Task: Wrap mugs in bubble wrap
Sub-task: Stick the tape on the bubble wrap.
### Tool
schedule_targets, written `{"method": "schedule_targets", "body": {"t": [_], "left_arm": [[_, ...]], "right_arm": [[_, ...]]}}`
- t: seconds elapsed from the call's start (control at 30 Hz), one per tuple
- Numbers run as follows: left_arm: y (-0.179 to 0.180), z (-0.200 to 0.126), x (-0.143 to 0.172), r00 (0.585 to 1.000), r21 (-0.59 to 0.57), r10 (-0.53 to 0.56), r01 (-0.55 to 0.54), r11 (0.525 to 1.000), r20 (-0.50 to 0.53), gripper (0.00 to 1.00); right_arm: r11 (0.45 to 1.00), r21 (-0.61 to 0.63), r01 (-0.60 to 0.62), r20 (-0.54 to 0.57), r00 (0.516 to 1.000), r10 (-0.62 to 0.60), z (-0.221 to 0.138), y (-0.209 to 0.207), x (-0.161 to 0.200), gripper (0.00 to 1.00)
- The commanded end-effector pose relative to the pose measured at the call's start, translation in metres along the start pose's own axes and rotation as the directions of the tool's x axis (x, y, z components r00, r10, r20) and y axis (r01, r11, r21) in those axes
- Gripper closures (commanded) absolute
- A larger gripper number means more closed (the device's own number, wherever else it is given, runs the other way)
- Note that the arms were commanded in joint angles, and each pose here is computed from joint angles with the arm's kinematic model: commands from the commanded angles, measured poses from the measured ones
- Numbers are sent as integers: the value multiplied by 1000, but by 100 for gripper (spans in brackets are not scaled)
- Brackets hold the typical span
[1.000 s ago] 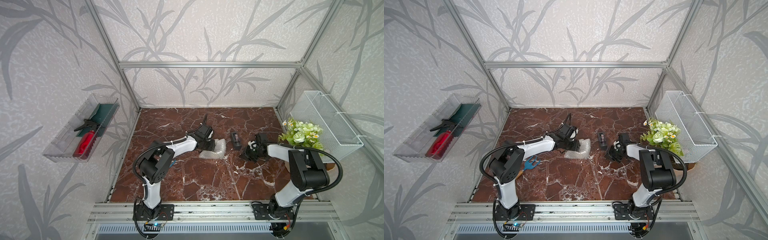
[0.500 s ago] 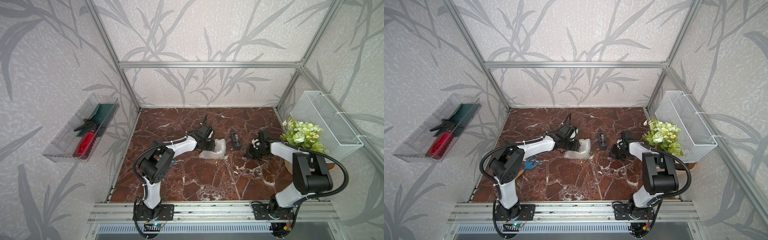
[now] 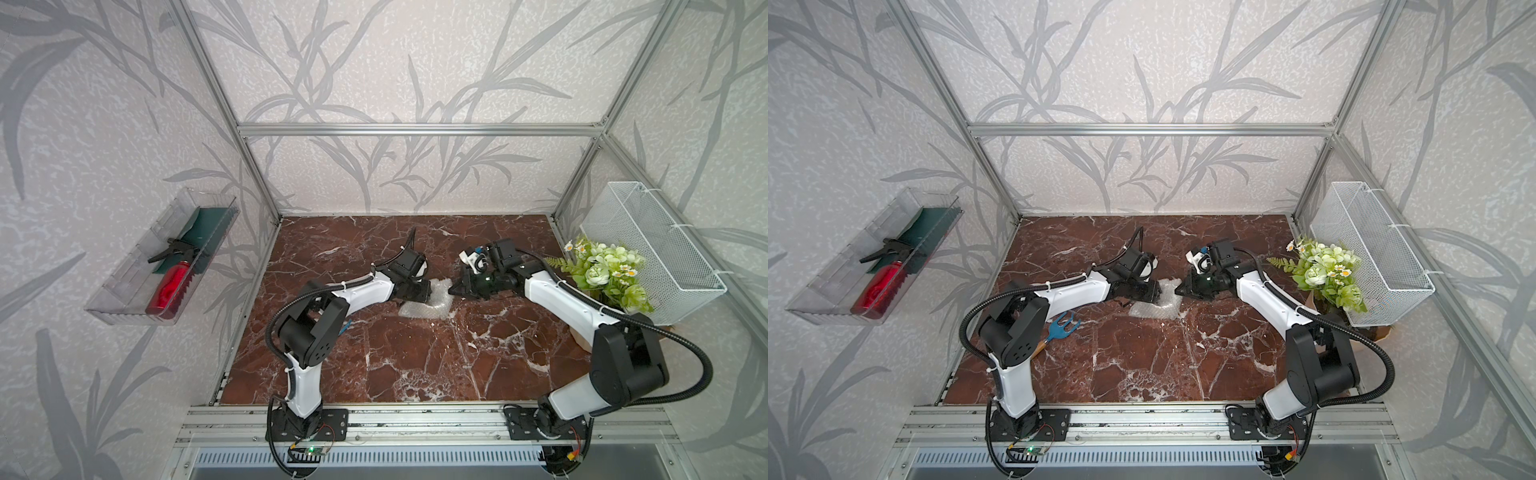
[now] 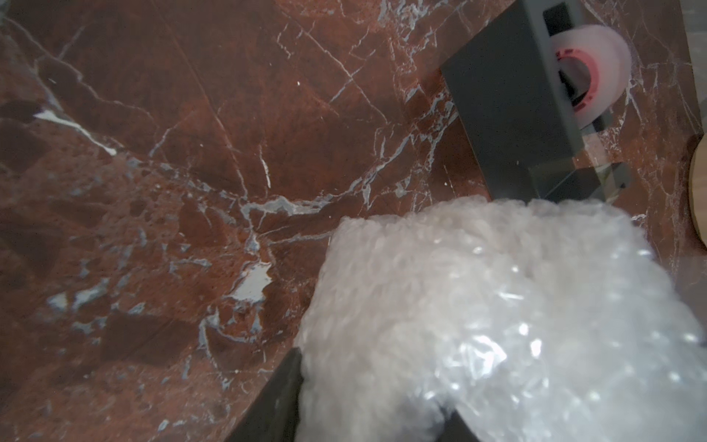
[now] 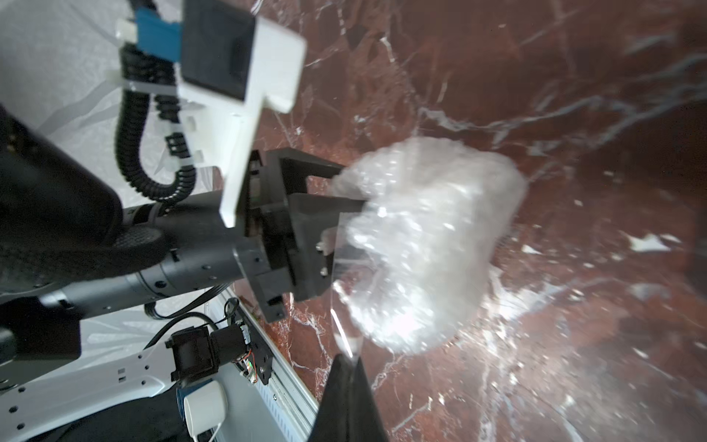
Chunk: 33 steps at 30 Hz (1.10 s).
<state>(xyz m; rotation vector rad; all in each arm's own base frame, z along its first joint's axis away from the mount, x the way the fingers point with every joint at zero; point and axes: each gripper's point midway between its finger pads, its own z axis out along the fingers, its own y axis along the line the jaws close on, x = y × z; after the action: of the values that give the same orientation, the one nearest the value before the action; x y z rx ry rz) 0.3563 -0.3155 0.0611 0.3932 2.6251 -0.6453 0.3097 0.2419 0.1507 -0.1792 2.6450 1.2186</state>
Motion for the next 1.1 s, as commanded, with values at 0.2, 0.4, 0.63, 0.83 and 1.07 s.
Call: {"method": "schedule_targets", "body": {"t": [0.2, 0.4, 0.63, 0.83, 1.07], "left_arm": [[3, 7, 28, 996, 3, 13, -13, 1000, -83, 58], [3, 7, 28, 997, 5, 10, -9, 1000, -82, 58], [3, 6, 28, 997, 6, 10, -10, 1000, -78, 58], [3, 7, 28, 997, 4, 10, -10, 1000, -80, 58], [4, 7, 27, 997, 1, 7, -7, 1000, -78, 58]], "right_arm": [[994, -66, 83, -9, 996, -84, 15, 13, -8, 100], [992, -46, 114, 3, 993, -114, 19, 10, -13, 100], [987, 19, 159, 12, 987, -159, 20, 7, -23, 100], [990, 71, 124, -86, 989, -117, 39, -15, -13, 100], [986, 133, 98, -152, 985, -77, 49, -36, -2, 100]]}}
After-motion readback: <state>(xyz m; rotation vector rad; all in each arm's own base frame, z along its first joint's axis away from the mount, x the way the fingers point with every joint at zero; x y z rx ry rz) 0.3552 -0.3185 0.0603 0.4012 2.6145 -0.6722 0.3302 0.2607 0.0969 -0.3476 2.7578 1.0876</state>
